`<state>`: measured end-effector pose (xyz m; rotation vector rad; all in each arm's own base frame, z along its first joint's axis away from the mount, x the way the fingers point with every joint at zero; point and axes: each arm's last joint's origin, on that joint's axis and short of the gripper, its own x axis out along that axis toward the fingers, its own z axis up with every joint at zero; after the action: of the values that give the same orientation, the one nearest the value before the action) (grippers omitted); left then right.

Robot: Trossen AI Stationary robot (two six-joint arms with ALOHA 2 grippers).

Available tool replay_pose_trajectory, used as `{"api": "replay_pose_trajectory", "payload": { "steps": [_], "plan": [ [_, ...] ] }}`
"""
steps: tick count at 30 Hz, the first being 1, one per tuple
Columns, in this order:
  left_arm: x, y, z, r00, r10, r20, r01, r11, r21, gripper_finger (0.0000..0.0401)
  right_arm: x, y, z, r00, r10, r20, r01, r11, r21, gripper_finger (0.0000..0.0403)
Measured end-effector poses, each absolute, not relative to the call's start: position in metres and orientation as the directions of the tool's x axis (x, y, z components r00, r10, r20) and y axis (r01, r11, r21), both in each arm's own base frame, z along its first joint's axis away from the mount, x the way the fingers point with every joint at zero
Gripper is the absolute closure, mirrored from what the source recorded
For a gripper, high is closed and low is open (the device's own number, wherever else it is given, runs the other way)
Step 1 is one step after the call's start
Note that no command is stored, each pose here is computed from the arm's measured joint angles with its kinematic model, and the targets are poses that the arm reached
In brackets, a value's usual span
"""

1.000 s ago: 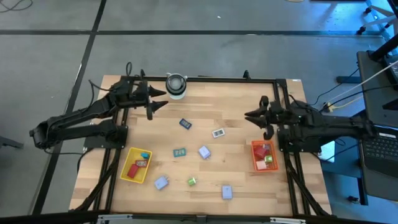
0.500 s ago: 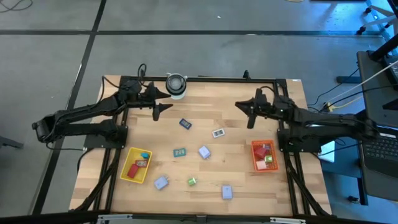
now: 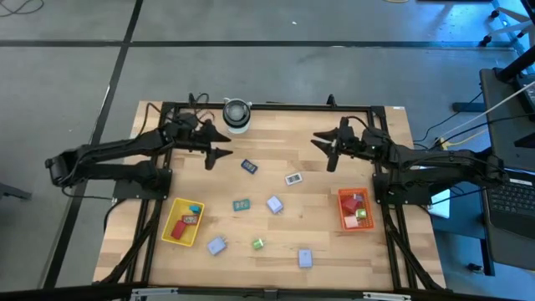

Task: Pick & Place Office items
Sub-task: Put the blue digital timer into the yellow basket

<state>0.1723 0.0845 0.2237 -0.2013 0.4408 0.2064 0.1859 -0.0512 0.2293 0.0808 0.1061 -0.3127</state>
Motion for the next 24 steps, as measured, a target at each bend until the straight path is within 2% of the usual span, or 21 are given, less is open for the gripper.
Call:
{"api": "replay_pose_trajectory", "payload": {
  "steps": [3,7,9,14,18,24],
  "plan": [
    [0.182,0.079,0.216,0.859,0.153,-0.488,-0.216,0.973,-0.076,0.0160,0.186,-0.052,0.230,0.942,-0.318,-0.105,0.326,0.943,0.067,0.0252],
    [0.198,0.077,0.217,0.804,0.305,-0.510,-0.322,0.945,0.058,0.0156,0.186,-0.052,0.231,0.942,-0.319,-0.099,0.327,0.943,0.067,0.0227],
    [0.204,0.074,0.218,0.779,0.327,-0.536,-0.320,0.941,0.109,0.0155,0.186,-0.053,0.231,0.933,-0.345,-0.102,0.353,0.934,0.064,0.0215],
    [0.219,0.064,0.224,0.720,0.257,-0.645,-0.191,0.966,0.172,0.0155,0.185,-0.055,0.228,0.903,-0.411,-0.125,0.423,0.902,0.090,0.0187],
    [0.230,0.061,0.224,0.609,0.216,-0.763,-0.062,0.972,0.226,0.0155,0.185,-0.055,0.227,0.901,-0.412,-0.132,0.428,0.895,0.125,0.0172],
    [0.253,0.065,0.218,0.536,0.181,-0.824,0.072,0.963,0.259,0.0154,0.185,-0.054,0.225,0.910,-0.382,-0.159,0.403,0.907,0.126,0.0163]
  ]
}}
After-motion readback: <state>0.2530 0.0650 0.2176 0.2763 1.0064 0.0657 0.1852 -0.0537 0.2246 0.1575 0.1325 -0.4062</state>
